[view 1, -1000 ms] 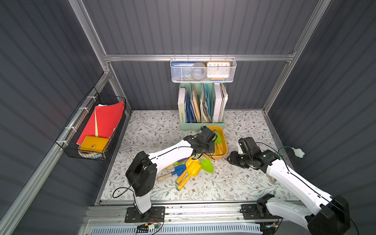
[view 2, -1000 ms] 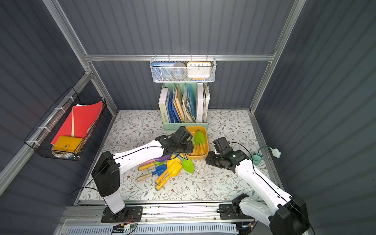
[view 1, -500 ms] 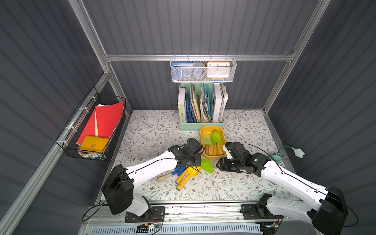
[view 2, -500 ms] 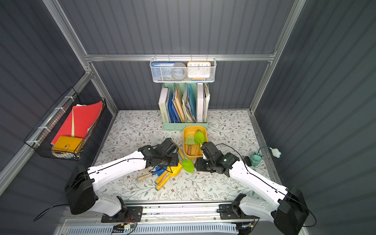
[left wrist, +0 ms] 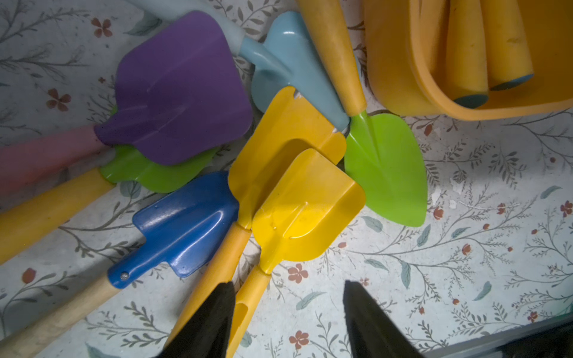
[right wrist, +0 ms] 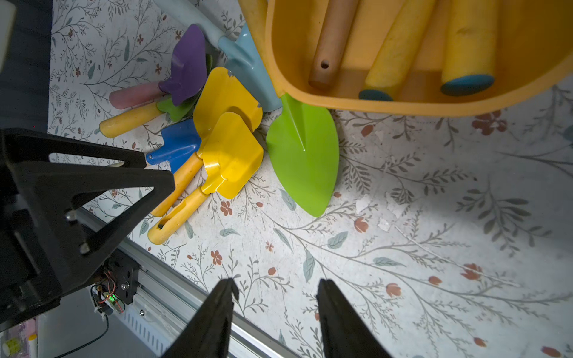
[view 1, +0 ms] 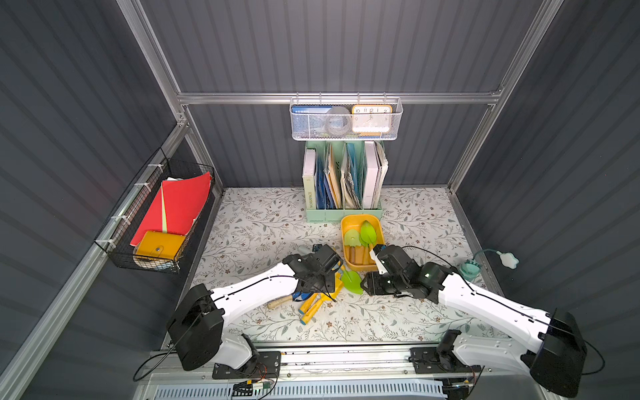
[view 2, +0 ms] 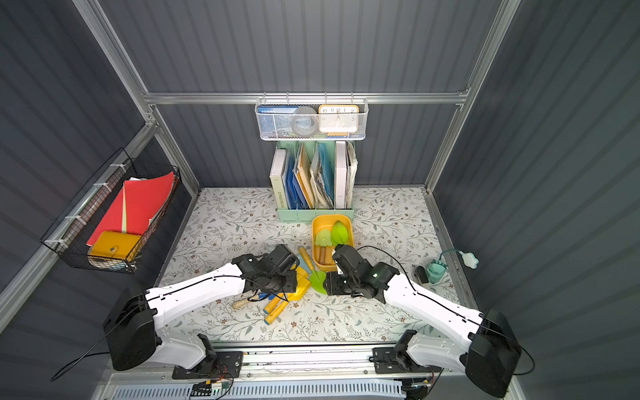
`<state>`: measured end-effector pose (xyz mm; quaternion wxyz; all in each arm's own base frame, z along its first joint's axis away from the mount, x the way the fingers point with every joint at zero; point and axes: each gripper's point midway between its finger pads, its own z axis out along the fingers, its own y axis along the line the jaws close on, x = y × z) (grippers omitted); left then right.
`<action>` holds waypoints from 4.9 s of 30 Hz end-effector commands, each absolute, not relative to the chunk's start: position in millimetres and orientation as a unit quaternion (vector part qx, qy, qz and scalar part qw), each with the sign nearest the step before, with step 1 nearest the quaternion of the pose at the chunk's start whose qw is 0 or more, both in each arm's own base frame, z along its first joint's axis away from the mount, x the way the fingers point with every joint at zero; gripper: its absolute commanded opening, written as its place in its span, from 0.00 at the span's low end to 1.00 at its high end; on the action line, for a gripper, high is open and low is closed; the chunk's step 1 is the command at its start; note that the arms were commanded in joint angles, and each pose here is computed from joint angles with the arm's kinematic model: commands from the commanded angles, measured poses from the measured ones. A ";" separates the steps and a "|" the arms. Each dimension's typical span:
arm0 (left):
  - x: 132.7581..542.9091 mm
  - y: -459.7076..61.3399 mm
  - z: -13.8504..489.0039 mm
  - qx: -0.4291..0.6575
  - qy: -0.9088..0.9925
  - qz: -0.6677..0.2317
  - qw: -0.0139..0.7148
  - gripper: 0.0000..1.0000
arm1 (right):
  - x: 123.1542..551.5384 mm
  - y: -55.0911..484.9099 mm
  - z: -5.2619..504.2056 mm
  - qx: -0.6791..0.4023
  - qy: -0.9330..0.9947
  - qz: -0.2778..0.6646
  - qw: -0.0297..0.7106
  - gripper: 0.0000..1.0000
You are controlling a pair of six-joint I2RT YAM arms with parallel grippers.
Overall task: Put the shovel into the storage box
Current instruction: Pick up the shovel from the center of the board, then place the shovel in the storage box.
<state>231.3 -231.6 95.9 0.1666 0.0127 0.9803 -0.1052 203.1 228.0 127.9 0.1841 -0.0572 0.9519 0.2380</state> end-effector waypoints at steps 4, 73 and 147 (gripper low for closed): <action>216.8 -218.7 79.3 0.005 0.986 -0.089 0.138 0.62 | 204.6 225.1 121.8 -0.050 0.954 0.228 0.191 0.48; 192.0 -260.0 32.6 0.036 0.989 -0.092 0.114 0.11 | 219.4 204.7 109.0 -0.008 0.961 0.174 0.216 0.46; 439.9 -379.2 103.6 0.008 0.949 -0.197 0.244 0.09 | 243.3 150.6 117.6 0.095 0.949 0.182 0.239 0.47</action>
